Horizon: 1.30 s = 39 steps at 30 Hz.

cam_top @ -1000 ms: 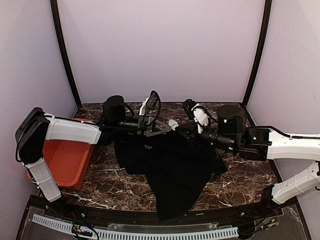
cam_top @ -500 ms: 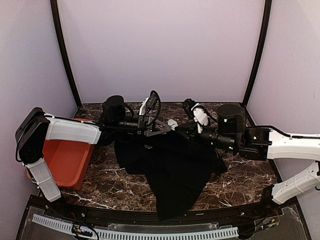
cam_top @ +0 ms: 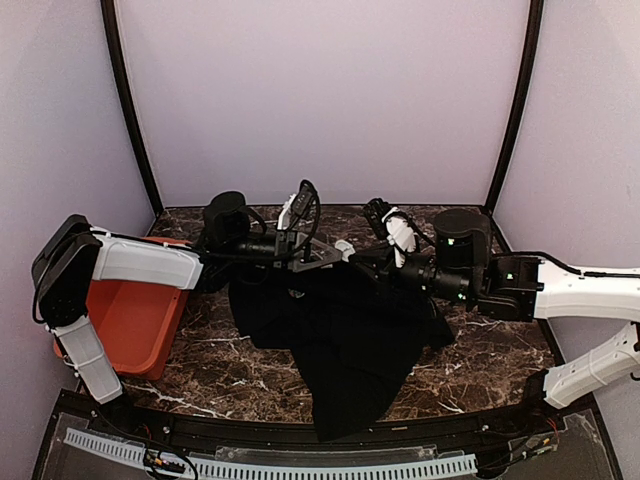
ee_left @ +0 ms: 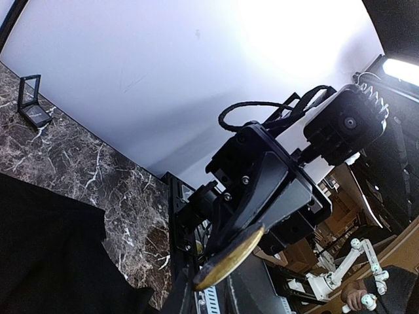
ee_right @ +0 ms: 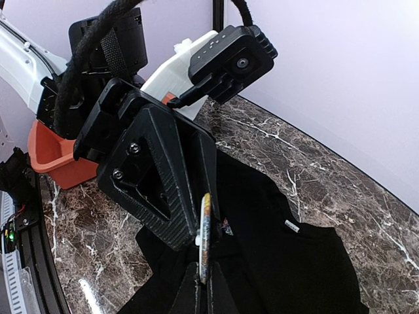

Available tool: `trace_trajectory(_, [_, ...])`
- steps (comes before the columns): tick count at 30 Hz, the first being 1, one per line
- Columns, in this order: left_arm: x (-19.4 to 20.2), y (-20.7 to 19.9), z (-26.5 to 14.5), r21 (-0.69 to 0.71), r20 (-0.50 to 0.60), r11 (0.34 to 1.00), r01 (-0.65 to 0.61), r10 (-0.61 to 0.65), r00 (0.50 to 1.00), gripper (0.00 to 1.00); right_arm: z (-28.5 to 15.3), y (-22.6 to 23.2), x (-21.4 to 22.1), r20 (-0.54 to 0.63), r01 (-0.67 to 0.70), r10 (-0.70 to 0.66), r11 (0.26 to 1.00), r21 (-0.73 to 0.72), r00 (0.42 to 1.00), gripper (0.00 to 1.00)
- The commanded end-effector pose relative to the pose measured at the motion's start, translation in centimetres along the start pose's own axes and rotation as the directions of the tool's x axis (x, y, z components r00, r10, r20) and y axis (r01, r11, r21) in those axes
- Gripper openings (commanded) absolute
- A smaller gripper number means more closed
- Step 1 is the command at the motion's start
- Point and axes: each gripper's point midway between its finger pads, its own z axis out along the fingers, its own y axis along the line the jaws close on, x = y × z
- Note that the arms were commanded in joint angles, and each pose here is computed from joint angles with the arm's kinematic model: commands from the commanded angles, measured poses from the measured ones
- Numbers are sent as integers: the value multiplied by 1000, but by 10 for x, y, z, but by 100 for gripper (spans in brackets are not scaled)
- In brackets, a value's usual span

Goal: Pin the brooch onto the clothing
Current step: Open the brooch.

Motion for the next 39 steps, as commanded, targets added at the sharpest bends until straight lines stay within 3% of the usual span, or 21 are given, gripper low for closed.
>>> trace_trajectory(1, [4, 0, -1, 12, -3, 1000, -4, 4, 1000, 15, -4, 4, -7, 34, 8, -8, 1000, -8, 999, 0])
trace_trajectory(11, [4, 2, -1, 7, 0, 1000, 4, -4, 1000, 12, -2, 8, -4, 33, 25, -25, 1000, -8, 999, 0])
trace_trajectory(18, [0, -2, -4, 43, 27, 999, 12, -13, 1000, 21, -10, 6, -7, 64, 7, -7, 1000, 2, 998, 0])
trace_trajectory(27, [0, -1, -4, 45, 27, 999, 11, -12, 1000, 15, -10, 5, -8, 58, -1, 1, 1000, 4, 998, 0])
trace_trajectory(39, [3, 1, -2, 22, 14, 1000, 0, -1, 1000, 17, -3, 6, -7, 42, 2, -2, 1000, 8, 999, 0])
